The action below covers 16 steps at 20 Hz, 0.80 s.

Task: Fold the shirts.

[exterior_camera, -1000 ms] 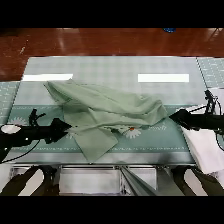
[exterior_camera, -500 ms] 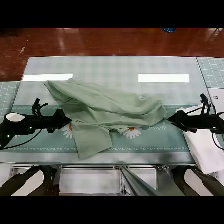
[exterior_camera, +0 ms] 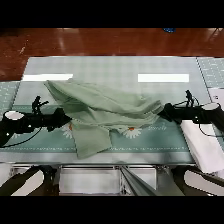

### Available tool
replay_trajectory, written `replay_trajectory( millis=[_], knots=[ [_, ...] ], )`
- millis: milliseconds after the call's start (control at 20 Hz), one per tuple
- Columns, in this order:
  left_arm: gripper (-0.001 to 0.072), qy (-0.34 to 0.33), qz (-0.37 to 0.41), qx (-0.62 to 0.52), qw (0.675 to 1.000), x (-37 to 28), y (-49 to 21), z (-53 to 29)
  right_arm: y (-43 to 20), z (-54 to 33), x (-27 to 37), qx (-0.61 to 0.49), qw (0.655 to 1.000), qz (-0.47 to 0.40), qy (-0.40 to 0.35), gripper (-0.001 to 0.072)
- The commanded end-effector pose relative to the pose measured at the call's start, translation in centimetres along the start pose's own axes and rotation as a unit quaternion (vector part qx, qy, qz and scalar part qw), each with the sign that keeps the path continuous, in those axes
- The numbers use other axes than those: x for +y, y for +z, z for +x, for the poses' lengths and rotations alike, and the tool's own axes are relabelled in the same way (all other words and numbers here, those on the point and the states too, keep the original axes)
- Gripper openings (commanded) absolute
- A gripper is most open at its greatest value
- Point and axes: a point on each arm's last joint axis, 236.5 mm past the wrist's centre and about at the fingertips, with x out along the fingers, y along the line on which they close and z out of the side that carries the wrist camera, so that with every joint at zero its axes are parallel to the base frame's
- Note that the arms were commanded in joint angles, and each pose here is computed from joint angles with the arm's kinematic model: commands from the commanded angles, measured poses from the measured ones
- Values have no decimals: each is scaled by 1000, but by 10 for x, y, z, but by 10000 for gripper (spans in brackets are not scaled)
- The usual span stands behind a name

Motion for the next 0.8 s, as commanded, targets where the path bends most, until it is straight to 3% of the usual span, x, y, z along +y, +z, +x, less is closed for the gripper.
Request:
replay_trajectory(
  millis=[0,100,200,350,450,600,750],
  knots=[
    [16,-54,48,-5,997,-35,11,-12,11,-5,63,27,993,-96,62,20],
    [16,-133,101,-38,985,-96,39,-51,32,-46,107,8,984,-164,74,19],
    [15,-199,171,-122,957,-170,75,-124,70,-117,160,-87,967,-232,57,19],
    [15,-226,296,-265,890,-270,93,-256,86,-261,257,-256,903,-342,43,19],
    [15,-220,362,-348,836,-321,75,-339,63,-346,303,-344,854,-389,41,19],
    [15,-159,434,-456,760,-364,25,-434,-5,-441,343,-436,784,-439,48,19],
    [15,-80,474,-541,691,-378,-35,-492,-74,-484,346,-477,743,-467,45,19]
  ],
)
